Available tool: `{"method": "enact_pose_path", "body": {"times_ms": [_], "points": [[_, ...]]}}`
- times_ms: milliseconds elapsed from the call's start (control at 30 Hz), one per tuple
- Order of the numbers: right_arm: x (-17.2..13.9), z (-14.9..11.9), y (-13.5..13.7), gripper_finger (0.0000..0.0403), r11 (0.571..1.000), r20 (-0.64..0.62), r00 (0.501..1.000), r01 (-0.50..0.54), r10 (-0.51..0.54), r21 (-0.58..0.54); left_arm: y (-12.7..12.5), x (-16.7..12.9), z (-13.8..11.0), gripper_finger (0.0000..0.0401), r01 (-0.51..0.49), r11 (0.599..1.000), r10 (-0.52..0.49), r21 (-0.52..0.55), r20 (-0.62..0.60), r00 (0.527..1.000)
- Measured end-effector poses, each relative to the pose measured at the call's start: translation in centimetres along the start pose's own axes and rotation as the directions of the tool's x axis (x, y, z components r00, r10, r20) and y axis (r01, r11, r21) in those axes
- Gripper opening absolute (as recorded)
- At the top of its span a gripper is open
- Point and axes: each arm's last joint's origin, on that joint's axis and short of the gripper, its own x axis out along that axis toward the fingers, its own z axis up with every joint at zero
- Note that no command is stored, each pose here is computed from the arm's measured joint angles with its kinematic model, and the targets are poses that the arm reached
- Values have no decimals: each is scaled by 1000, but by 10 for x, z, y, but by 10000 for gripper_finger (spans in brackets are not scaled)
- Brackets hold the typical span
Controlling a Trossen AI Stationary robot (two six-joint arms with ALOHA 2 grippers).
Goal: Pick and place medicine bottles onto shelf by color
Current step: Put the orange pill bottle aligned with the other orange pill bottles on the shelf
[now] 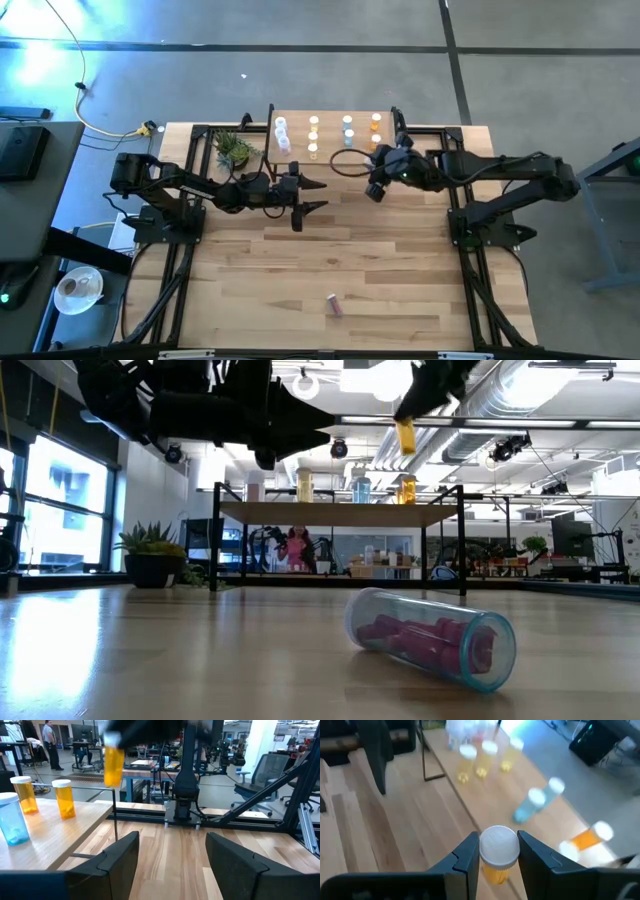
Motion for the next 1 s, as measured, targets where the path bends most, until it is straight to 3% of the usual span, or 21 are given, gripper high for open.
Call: {"method": "enact_pose_path", "body": {"times_ms": [233,467,600,833,1000], "points": [[6,-43,-6,95,991,60,998,-12,4,133,0,0,0,220,0,1000,0,0,-1,1000],[5,-69,-16,95,975,199,980,-28,-17,221,0,0,0,220,-1,1000,1,0,2,1000],[20,-83,-21,95,967,197,979,3,-56,256,0,0,1,220,-1,1000,1,0,7,1000],[30,-72,-32,95,959,198,980,-32,-26,281,0,0,1,220,-3,1000,3,0,8,1000],[35,-68,-36,95,964,138,990,6,-44,266,0,0,1,220,-3,1000,3,0,7,1000]]}}
